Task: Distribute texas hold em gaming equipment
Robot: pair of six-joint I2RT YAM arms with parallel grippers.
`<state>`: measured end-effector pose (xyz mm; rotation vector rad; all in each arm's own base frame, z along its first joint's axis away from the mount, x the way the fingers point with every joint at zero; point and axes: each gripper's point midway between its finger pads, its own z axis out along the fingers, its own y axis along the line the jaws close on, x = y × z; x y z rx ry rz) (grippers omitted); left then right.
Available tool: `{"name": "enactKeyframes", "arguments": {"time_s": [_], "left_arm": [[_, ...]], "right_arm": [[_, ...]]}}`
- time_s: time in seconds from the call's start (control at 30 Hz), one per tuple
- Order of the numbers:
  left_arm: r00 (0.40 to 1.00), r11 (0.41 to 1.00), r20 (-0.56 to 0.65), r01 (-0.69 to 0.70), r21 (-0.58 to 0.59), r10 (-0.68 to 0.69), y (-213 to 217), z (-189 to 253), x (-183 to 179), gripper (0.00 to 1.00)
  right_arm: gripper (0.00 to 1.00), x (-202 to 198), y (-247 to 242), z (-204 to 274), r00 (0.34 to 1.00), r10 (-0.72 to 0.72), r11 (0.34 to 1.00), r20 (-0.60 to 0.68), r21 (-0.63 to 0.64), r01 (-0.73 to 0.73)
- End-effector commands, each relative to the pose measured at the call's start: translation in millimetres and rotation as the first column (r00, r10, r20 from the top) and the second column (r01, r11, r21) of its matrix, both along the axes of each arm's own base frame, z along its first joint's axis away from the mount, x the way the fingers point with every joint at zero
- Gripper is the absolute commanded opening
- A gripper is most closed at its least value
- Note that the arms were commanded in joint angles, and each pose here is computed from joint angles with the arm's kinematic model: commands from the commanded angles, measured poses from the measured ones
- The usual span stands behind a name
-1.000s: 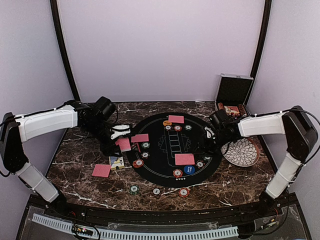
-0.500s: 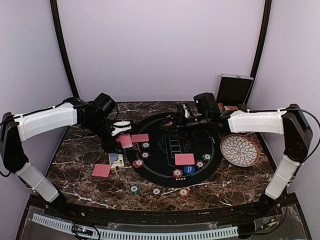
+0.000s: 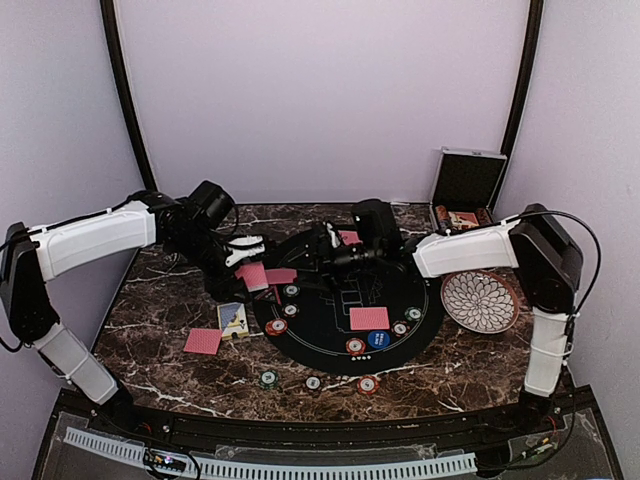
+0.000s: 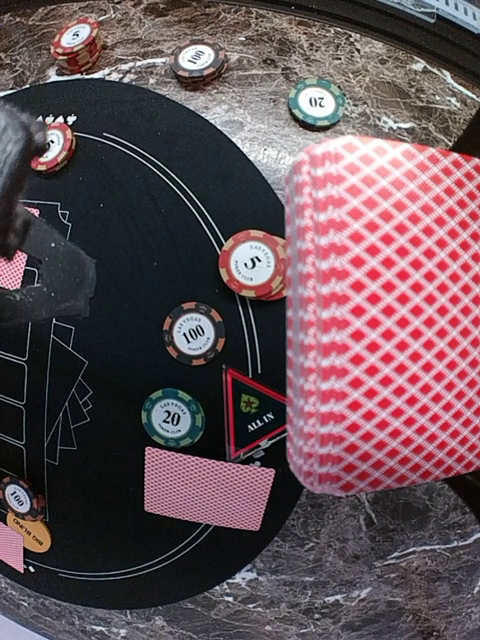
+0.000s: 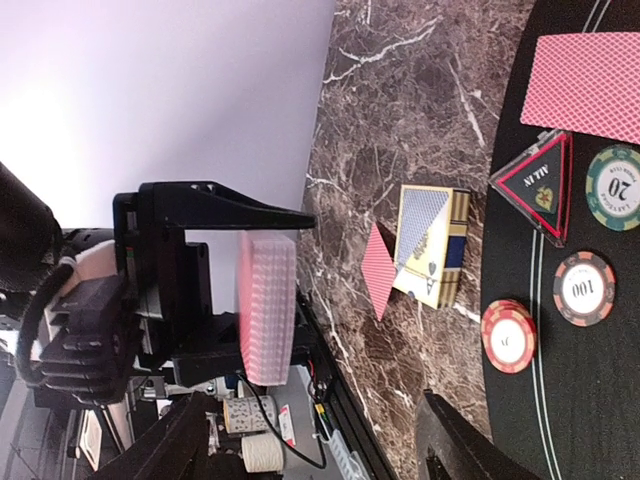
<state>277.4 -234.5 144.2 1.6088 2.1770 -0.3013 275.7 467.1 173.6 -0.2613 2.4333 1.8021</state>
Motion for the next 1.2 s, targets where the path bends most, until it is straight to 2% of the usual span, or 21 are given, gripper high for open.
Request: {"name": "enactKeyframes", "arguments": {"time_s": [0.0,0.67,1.17], "left_arm": [[1.000,1.000,-0.004,-0.005,-0.029,0.005,-6,13,2,0.00],[1.000,0.997,-0.002,-0.018,-0.072,0.018,-18,24,11,0.00],[1.000,0.997,-0.008,-0.010,-0.077,0.010,-20,27,7,0.00]], "right_arm": [[0.70,-3,21,28,0.999,0.043,0.993,0.032,0.111,-0.047],[0.68,-9,56,24,0.994,0.111,0.984,0.007,0.143,-0.111],[0.66,4,78,-1,0.993,0.113,0.987,-0.042,0.124,-0.107]]}}
